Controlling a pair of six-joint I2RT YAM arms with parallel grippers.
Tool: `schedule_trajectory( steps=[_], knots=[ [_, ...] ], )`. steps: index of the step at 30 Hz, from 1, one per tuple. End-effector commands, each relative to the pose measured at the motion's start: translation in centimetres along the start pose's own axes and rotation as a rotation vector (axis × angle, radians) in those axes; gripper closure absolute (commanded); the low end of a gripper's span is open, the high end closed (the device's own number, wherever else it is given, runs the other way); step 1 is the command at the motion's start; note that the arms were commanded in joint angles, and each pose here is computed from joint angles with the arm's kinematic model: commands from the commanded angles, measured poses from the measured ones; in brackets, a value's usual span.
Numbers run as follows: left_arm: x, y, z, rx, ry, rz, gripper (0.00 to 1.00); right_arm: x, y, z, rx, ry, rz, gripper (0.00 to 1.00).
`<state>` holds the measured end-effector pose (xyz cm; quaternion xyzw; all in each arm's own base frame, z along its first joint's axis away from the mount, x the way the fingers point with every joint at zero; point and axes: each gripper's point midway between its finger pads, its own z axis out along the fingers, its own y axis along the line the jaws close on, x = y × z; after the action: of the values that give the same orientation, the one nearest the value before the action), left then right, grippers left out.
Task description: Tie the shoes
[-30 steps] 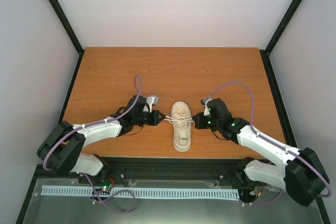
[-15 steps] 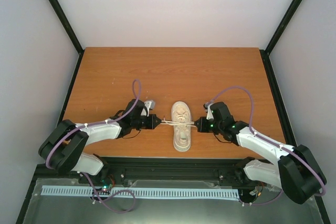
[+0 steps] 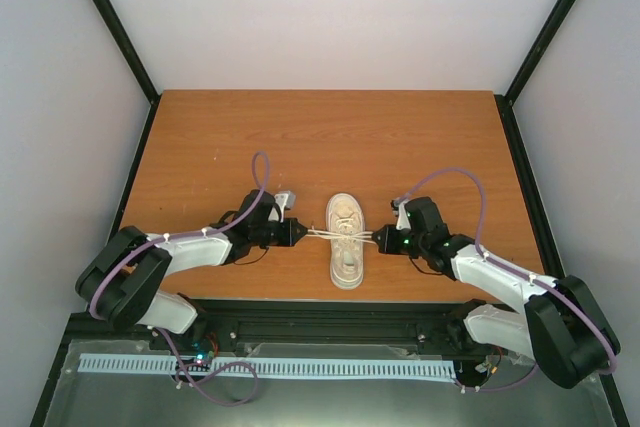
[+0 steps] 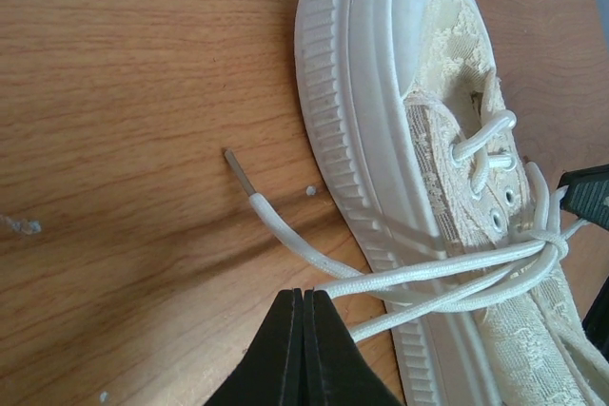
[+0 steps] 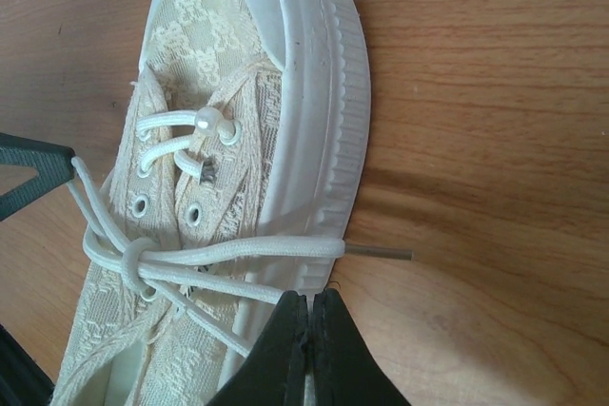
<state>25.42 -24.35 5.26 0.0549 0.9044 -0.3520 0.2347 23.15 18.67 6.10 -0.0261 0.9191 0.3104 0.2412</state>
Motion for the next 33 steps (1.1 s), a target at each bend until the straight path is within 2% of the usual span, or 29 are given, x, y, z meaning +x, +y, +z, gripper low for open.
schedule_trajectory(
  steps=[1,5,6,7,8,10,12,14,15,18,21,23,26,28,31,33],
  knots=[
    [-0.1,2.9,-0.2,-0.106,-0.029,-0.024,0.99,0.6,-2.0,0.1,0.059,0.007,0.024,0.97],
    [-0.5,1.8,-0.2,-0.062,-0.021,0.015,0.99,0.1,-0.6,-0.3,-0.009,-0.009,-0.020,0.97],
    [-0.7,1.2,-0.3,-0.042,-0.019,0.036,0.99,-0.1,0.2,-0.6,-0.043,-0.012,-0.047,0.94],
    [-1.0,0.5,-0.5,-0.020,-0.018,0.064,0.92,-0.3,0.9,-0.9,-0.072,-0.015,-0.071,0.84],
    [-1.4,-0.4,-0.7,0.010,-0.020,0.101,0.71,-0.7,1.7,-1.3,-0.099,-0.023,-0.098,0.71],
    [-2.3,-1.8,-1.5,0.048,-0.042,0.151,0.40,-1.3,2.7,-2.2,-0.121,-0.045,-0.140,0.44],
    [-3.4,-3.3,-2.4,0.083,-0.072,0.205,0.22,-2.2,3.3,-3.0,-0.117,-0.074,-0.176,0.23],
    [-4.5,-4.3,-2.9,0.092,-0.094,0.245,0.06,-3.2,3.6,-3.6,-0.098,-0.100,-0.202,0.11],
    [-5.2,-4.6,-3.0,0.081,-0.103,0.258,0.01,-3.9,3.7,-3.8,-0.084,-0.115,-0.211,0.08],
    [-7.6,-4.7,-2.9,0.019,-0.141,0.276,0.00,-6.2,3.8,-3.7,-0.028,-0.148,-0.217,0.01],
    [-10.6,-4.0,-2.9,-0.056,-0.209,0.291,0.00,-9.0,4.0,-3.4,0.005,-0.181,-0.231,0.00],
    [-13.1,-2.4,-3.5,-0.079,-0.253,0.229,0.00,-10.9,3.6,-3.3,0.024,-0.212,-0.231,0.00],
    [-17.2,2.6,-6.1,-0.107,-0.357,0.089,0.00,-14.0,1.1,-3.8,0.073,-0.271,-0.192,0.00],
    [-18.9,6.2,-8.5,-0.132,-0.420,-0.003,0.00,-16.2,-2.6,-5.0,0.134,-0.327,-0.122,0.00],
    [-19.7,11.3,-13.3,-0.210,-0.542,-0.117,0.00,-17.7,-7.8,-7.5,0.211,-0.426,-0.012,0.00],
    [-18.9,14.3,-16.9,-0.297,-0.641,-0.179,0.00,-18.1,-11.1,-9.9,0.292,-0.520,0.048,0.00]
  ],
)
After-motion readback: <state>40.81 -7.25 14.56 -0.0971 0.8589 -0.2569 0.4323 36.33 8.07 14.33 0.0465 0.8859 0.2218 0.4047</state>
